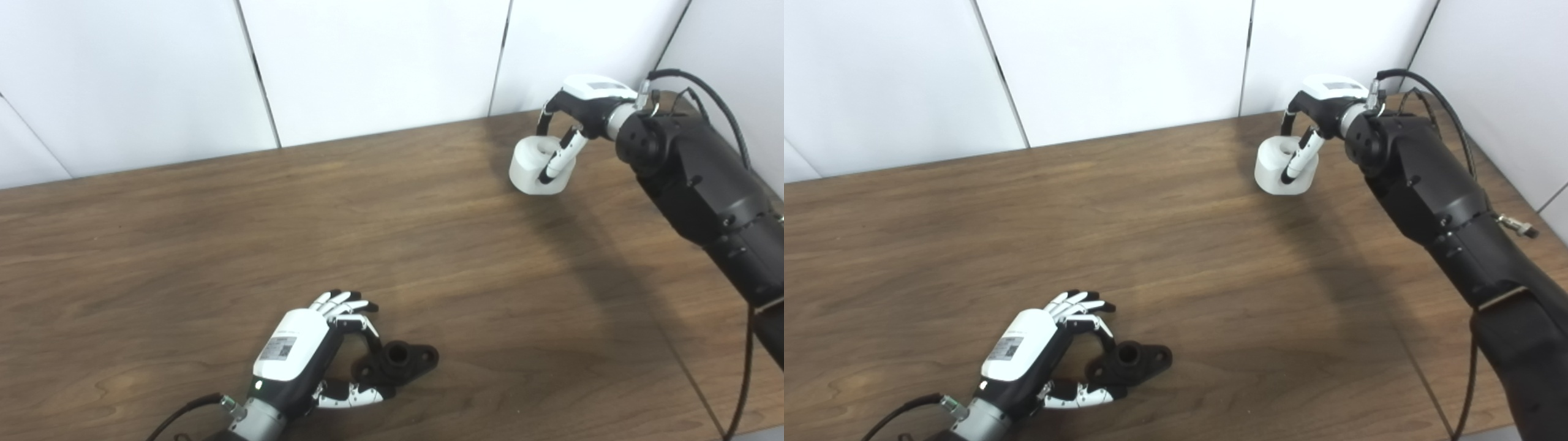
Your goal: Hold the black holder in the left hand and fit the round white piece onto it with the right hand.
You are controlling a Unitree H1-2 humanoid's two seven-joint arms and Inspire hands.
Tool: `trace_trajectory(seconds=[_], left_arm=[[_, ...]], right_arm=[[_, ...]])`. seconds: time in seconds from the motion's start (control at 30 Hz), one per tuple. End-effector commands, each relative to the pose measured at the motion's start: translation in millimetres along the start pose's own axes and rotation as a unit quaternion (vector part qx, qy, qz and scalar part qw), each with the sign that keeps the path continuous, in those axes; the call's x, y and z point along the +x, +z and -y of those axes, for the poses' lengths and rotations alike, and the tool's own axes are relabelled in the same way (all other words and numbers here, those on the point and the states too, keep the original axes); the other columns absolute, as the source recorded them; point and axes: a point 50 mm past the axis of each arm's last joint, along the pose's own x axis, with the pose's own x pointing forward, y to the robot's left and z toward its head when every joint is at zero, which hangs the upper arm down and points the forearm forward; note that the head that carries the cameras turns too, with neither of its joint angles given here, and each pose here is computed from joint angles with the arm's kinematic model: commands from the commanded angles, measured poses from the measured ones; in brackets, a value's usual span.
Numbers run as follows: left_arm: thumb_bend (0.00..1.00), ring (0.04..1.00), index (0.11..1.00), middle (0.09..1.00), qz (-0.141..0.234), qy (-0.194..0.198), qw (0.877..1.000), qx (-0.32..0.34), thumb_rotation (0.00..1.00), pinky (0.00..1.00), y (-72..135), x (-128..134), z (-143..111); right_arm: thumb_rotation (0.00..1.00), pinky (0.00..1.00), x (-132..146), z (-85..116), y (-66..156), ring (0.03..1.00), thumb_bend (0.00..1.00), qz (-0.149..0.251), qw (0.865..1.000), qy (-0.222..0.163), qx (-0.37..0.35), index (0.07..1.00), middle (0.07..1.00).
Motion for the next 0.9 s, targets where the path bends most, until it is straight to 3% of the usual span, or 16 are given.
trace_trajectory(seconds=[0.0, 0.33, 0.37, 0.4, 0.47, 0.87], left_arm=[[0.52, 0.906, 0.486, 0.821, 0.002, -0.019, 1.0, 0.001, 0.05, 0.94, 3.2, -1.8, 6.5], [0.52, 0.909, 0.486, 0.815, 0.002, -0.019, 1.0, 0.002, 0.05, 0.95, 5.8, 2.7, 5.9], [0.52, 0.909, 0.486, 0.815, 0.002, -0.019, 1.0, 0.002, 0.05, 0.95, 6.4, 3.2, 6.1], [0.52, 0.908, 0.486, 0.814, 0.002, -0.017, 1.0, 0.002, 0.05, 0.95, 6.7, 3.4, 6.4], [0.52, 0.906, 0.486, 0.812, 0.003, -0.017, 1.0, 0.003, 0.05, 0.94, 7.3, 3.9, 6.8], [0.52, 0.909, 0.486, 0.817, 0.004, -0.02, 1.0, 0.003, 0.05, 0.94, 6.8, 7.0, 8.7]], right_arm=[[0.21, 0.93, -4.7, 24.8, 1.9, 1.0, 0.97, 0.014, 0.999, -0.048, -0.018, 0.584, 0.883], [0.13, 0.93, -5.6, 18.5, -4.9, 0.997, 0.95, 0.014, 0.999, -0.047, -0.02, 0.567, 0.873], [0.14, 0.93, -6.0, 17.9, -5.9, 0.995, 0.74, 0.014, 0.998, -0.049, -0.02, 0.529, 0.869], [0.14, 0.93, -6.8, 17.4, -6.5, 0.988, 0.64, 0.017, 0.998, -0.056, -0.019, 0.509, 0.861], [0.13, 0.89, -8.8, 17.4, -7.0, 0.955, 0.55, 0.022, 0.997, -0.071, -0.018, 0.49, 0.827], [0.13, 0.91, -10.0, 22.2, -7.0, 0.923, 0.52, 0.037, 0.995, -0.097, -0.012, 0.483, 0.788]])
